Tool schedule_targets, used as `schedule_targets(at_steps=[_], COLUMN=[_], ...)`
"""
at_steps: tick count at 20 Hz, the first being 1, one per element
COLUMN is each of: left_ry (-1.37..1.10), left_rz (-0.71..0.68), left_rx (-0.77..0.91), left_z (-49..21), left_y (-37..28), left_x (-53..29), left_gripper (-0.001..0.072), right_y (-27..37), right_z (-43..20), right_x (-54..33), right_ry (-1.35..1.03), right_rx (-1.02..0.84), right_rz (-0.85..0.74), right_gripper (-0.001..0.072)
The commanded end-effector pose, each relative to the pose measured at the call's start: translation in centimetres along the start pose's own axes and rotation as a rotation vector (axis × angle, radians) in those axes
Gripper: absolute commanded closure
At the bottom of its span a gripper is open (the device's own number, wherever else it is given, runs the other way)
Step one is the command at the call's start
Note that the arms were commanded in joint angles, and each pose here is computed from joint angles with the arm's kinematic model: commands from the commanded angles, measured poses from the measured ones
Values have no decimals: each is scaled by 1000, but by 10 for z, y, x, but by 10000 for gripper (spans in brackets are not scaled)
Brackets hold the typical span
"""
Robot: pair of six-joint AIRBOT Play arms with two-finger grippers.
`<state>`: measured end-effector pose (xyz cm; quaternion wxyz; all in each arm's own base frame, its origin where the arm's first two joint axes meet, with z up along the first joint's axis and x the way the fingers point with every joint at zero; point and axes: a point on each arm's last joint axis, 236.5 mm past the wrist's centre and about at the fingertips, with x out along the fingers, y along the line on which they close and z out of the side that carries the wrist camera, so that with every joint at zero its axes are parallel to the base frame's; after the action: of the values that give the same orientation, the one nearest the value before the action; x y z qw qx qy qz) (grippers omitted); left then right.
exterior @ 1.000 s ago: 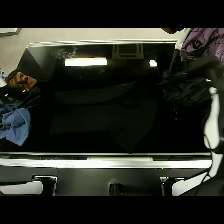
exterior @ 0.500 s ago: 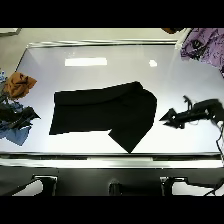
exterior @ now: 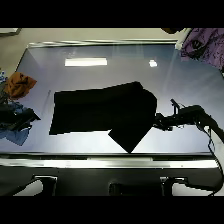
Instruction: Fold the clothes and pants, and hang the long-sleeved shirts on hangers.
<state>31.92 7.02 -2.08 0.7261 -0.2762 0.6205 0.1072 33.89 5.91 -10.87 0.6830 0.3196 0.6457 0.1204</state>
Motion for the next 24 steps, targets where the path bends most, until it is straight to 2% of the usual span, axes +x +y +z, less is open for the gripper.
schedule_targets(at_steps=[1, 2, 5, 7, 9, 14, 20, 23, 24], left_ry=[26, 16, 25, 49, 76, 131, 140, 154, 143], left_rz=[-13, -24, -71, -189, -241, -291, -328, -309, -301], left_rx=[-37, -39, -42, -72, -107, -108, -93, -81, -83], left_z=[-6, -4, -6, -16, -31, -57, -51, -53, -50], left_y=[-3, -4, 3, 5, 18, 19, 0, -5, -4], left_x=[0, 0, 3, 10, 22, 52, 78, 95, 99], left_gripper=[154, 154, 153, 153, 153, 154, 160, 189, 275], right_y=[-8, -8, -6, -2, 1, 9, 16, 21, 23], right_z=[7, 6, -2, -7, -8, -19, -22, -20, -19], right_x=[4, 6, 9, 7, 4, -1, -7, -15, -18], right_ry=[-33, -23, 16, 34, 32, 71, 75, 51, 42], right_rx=[-11, -7, -7, -12, -18, -19, -31, -46, -54], right_rz=[-33, -27, -8, 1, 4, 26, 36, 35, 35], right_gripper=[365, 382, 677, 685, 686, 686, 686, 686, 686])
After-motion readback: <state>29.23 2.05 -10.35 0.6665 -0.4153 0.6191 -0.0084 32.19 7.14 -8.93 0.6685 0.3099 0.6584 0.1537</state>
